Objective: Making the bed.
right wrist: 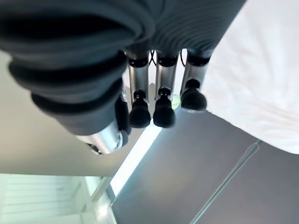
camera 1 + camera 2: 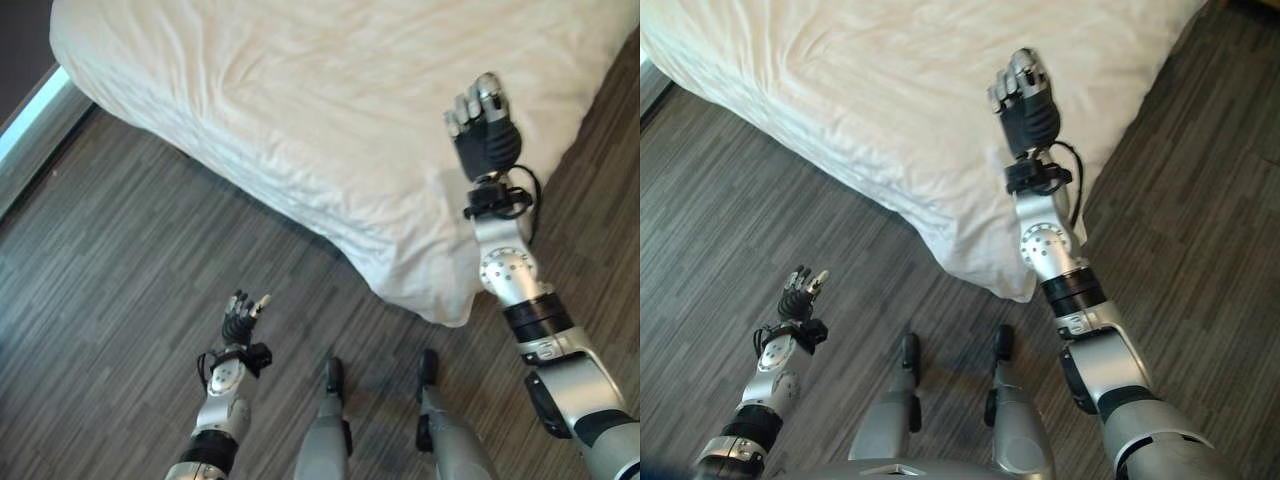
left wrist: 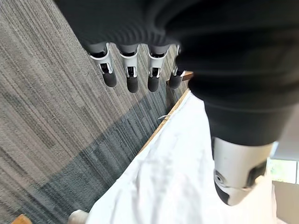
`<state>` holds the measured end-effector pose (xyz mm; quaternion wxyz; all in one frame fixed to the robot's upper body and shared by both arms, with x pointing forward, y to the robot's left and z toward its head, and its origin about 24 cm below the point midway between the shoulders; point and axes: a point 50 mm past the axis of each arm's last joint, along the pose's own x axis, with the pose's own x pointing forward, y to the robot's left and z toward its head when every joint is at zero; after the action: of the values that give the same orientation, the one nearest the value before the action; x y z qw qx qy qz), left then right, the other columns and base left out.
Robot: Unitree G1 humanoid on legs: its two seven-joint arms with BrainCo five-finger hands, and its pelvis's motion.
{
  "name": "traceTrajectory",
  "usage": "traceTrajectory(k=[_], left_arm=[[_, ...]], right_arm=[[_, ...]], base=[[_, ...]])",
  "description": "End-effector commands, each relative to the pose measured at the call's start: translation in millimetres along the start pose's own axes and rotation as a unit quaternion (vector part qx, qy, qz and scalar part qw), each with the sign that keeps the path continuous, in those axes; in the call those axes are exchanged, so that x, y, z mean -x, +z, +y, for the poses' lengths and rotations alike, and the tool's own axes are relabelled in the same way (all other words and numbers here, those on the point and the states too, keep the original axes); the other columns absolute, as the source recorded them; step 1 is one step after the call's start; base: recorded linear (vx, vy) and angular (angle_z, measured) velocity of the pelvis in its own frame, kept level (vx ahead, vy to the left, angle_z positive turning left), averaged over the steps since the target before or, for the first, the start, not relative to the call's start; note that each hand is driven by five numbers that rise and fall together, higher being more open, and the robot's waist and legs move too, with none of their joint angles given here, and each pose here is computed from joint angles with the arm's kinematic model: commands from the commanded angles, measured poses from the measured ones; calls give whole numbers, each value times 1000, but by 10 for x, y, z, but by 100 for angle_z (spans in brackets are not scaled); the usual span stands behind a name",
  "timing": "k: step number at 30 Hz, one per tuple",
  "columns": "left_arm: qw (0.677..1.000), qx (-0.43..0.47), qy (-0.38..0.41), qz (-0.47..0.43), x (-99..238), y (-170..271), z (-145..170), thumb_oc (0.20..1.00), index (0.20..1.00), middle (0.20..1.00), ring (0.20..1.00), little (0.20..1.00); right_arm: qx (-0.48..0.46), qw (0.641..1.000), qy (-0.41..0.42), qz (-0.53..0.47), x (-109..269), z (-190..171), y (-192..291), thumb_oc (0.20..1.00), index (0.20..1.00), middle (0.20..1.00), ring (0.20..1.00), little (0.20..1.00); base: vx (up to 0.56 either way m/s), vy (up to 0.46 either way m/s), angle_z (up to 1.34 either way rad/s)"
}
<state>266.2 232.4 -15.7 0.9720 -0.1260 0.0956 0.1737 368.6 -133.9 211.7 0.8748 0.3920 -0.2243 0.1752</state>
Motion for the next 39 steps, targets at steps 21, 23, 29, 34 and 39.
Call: traceTrajectory(k=[21, 23, 29, 34, 39], left_arm=[[998, 11, 59, 21, 104, -166, 269, 1000, 1000, 1000, 1000, 1000], [997, 16, 65, 30, 153, -210, 324, 1000, 1000, 1000, 1000, 1000], [993, 50, 96, 45, 325, -336, 451, 1000, 1000, 1000, 1000, 1000], [998, 10, 59, 34, 383, -289, 384, 1000, 1000, 1000, 1000, 1000], [998, -65, 6, 3, 423, -133, 295, 1000, 1000, 1000, 1000, 1000]], right_arm=[[6, 961, -272, -48, 1452, -1160, 107, 200, 200, 200, 200, 200], [26, 950, -306, -50, 1547, -1280, 200, 200, 200, 200, 200, 200], [170, 926, -337, 1, 1650, -1378, 407, 1000, 1000, 1000, 1000, 1000], [308, 889, -332, 63, 1739, -1353, 437, 1000, 1000, 1000, 1000, 1000], [463, 822, -321, 89, 2014, -1173, 542, 1000, 1000, 1000, 1000, 1000]], base=[[0, 31, 3], [39, 136, -26], [19, 157, -72], [-89, 198, -79], [-188, 338, -47]])
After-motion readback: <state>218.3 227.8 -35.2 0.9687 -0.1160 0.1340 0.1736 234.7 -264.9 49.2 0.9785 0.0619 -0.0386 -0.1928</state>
